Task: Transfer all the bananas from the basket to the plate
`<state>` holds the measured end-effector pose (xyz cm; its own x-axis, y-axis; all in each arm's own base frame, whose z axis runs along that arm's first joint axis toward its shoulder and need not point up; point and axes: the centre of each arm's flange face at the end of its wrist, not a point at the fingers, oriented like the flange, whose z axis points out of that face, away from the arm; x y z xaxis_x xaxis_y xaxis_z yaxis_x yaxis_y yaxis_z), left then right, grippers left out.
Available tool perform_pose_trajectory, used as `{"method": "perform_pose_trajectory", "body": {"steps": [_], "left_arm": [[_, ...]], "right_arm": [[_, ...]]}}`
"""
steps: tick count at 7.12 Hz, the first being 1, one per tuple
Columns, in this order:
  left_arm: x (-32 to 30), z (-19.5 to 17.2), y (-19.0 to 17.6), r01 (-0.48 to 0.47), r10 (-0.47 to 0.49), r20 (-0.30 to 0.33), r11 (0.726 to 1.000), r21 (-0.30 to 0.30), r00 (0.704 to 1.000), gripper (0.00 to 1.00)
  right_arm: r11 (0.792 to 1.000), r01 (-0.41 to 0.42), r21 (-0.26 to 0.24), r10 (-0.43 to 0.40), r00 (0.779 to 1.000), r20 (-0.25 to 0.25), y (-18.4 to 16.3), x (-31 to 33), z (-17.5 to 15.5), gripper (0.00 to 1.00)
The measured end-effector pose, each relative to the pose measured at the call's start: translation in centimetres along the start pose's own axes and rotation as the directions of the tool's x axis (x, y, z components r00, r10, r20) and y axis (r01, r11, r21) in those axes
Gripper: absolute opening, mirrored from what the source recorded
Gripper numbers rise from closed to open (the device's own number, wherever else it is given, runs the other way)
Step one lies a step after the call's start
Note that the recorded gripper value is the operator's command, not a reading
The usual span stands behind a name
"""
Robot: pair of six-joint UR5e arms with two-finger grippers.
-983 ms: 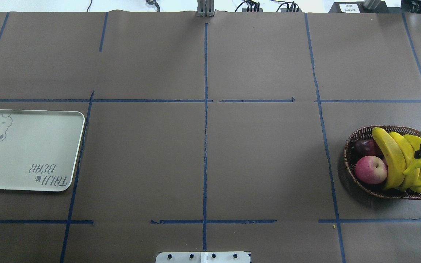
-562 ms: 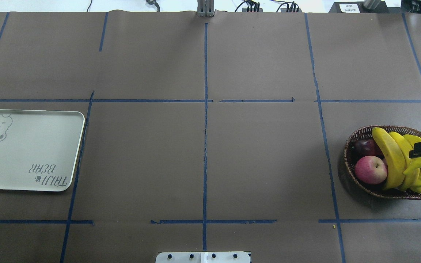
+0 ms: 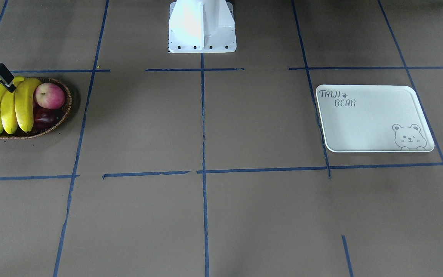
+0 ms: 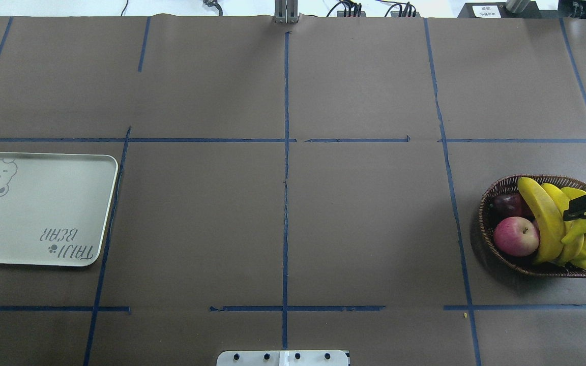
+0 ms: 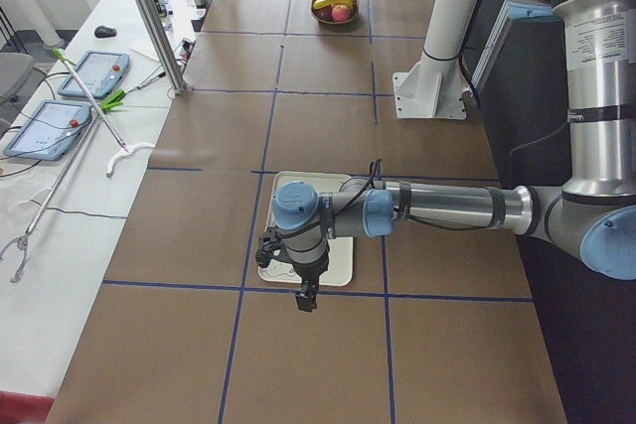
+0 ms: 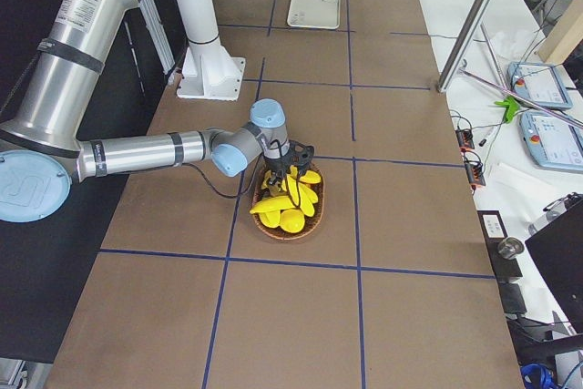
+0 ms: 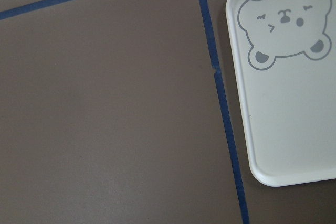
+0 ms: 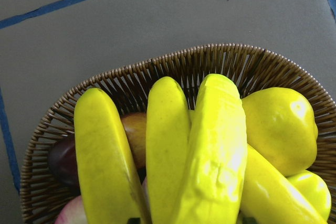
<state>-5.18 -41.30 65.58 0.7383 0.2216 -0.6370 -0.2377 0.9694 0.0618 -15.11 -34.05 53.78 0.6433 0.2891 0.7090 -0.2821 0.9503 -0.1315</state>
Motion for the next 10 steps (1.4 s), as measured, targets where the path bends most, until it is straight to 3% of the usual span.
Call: {"method": "perform_pose_trajectory", "body": {"steps": [2, 5, 8, 10], "left_arm": [[0.0, 0.0, 0.0, 0.000, 0.000, 0.000, 1.000, 0.000, 1.000, 1.00], [0.0, -0.1, -0.2, -0.003, 0.003, 0.001, 1.000, 0.003, 1.000, 1.00], [0.4, -0.5, -0.5, -0.018, 0.018, 0.003, 1.000, 0.011, 1.000, 1.00], [1.6, -0.8, -1.1, -0.047, 0.047, 0.007, 0.999, 0.013, 0.999, 1.00]], "right_arm": [[1.000, 0.004, 0.000, -0.004, 1.000, 0.001, 0.0, -0.1, 0.0, 0.03], [0.999, 0.034, 0.026, -0.034, 0.999, 0.026, -0.1, -0.6, -1.8, 0.02], [0.978, 0.179, 0.107, -0.187, 0.980, 0.073, -1.6, -0.8, -6.0, 0.00], [0.957, 0.249, 0.150, -0.270, 0.952, 0.141, -2.2, -3.5, -8.9, 0.00]]}}
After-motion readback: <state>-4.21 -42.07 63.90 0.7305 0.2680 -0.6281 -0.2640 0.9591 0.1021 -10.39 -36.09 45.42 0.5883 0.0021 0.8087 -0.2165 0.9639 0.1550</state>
